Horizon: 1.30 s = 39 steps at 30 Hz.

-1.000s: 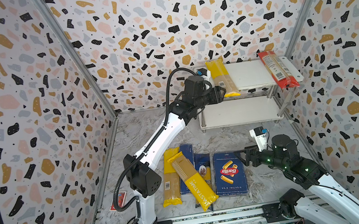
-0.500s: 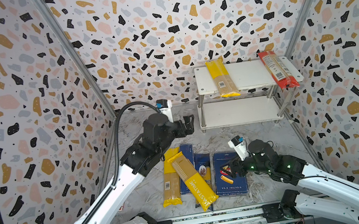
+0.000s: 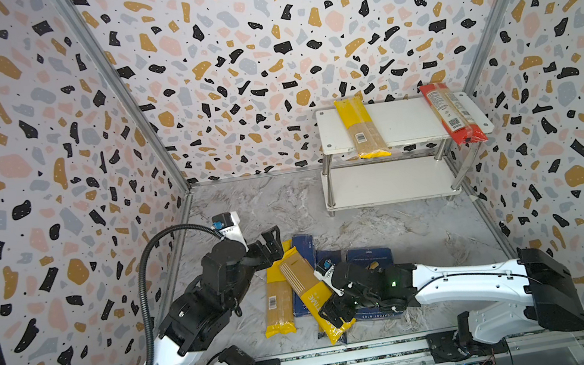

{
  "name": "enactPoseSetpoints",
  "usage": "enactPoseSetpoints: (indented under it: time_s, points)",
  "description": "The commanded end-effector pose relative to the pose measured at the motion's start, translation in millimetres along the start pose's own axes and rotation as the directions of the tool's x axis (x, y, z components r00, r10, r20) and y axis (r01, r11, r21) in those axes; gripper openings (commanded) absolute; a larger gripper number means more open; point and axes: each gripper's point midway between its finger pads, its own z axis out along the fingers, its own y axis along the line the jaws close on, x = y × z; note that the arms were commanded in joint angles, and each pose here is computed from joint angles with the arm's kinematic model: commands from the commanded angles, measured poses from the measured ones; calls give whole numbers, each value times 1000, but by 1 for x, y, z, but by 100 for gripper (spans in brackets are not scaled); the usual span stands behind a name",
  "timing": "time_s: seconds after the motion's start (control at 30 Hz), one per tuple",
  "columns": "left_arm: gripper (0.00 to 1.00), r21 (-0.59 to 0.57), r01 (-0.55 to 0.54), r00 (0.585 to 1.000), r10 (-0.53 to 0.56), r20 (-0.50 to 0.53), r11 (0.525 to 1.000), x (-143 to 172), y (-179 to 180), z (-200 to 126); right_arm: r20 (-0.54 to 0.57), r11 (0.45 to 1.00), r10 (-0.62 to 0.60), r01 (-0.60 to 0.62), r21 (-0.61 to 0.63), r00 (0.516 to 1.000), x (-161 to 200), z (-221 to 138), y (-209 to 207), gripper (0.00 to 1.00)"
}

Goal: Arrange pasta packages on shelves
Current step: Pick up the pasta bag from the pasta box.

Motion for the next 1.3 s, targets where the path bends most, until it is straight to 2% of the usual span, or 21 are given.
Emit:
enactPoseSetpoints:
  time_s: [0.0,0.33,0.67,0.9,1.27]
  points:
    - [99,-42,29,1000,-28,12,999,3,18,-15,1,1000,25,-25,17,1000,-5,-1,2,92]
    - [99,-99,36,999,-33,36,994,8,44,-38,-83,998,17,-12,58,996,-5,31,7,94]
    - [99,-95,32,998,-27,49,995,6,46,-43,-184,990,32,-5,142,982,11,53,-6,95]
    - [99,-92,28,998,-23,53,995,3,44,-44,-183,979,47,-9,202,982,11,53,-17,94]
    - [100,-92,16,999,-12,39,996,6,42,-38,-228,986,27,11,165,973,19,62,-10,93]
